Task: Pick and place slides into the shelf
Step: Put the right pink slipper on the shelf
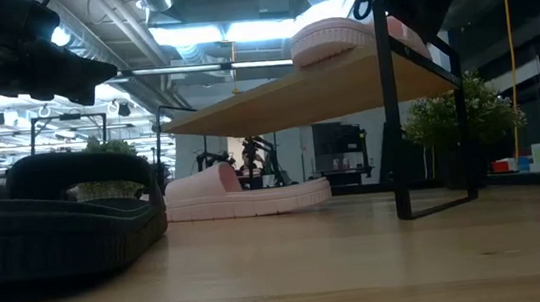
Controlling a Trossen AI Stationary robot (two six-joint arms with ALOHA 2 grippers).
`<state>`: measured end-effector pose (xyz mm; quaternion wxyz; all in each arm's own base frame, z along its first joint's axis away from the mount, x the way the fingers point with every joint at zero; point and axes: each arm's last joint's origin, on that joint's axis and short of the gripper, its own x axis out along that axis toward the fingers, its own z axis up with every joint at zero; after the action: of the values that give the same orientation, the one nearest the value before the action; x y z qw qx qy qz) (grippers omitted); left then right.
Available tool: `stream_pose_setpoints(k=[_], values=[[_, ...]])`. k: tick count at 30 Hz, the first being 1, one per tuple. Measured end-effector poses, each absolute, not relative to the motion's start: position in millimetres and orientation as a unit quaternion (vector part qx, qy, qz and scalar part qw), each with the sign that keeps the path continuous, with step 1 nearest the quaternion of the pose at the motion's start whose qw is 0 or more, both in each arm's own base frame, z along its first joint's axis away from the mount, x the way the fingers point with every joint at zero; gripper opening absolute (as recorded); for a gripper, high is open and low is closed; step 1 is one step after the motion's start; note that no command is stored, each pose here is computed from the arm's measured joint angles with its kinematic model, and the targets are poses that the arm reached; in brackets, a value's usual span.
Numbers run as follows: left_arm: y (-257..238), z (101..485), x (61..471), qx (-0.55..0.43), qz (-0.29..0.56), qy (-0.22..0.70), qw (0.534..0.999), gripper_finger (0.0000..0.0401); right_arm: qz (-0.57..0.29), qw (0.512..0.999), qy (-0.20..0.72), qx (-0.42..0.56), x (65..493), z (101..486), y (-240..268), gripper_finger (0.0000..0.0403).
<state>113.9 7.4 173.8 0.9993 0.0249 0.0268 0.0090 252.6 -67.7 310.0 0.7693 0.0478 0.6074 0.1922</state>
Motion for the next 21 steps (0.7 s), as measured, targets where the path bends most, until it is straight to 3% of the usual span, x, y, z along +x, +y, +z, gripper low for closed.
stream_pose_setpoints(k=[6, 21], values=[[7.4, 173.8, 113.9, 0.025, 0.009, 0.027, 0.999, 0.0, 0.194, 0.767, 0.61, 0.051, 251.8, 310.0, -67.3, 0.0126], [7.4, 172.4, 113.8, 0.025, 0.009, 0.034, 0.999, 0.0, 0.15, 0.754, 0.629, 0.11, 250.0, 309.9, -66.7, 0.0123]])
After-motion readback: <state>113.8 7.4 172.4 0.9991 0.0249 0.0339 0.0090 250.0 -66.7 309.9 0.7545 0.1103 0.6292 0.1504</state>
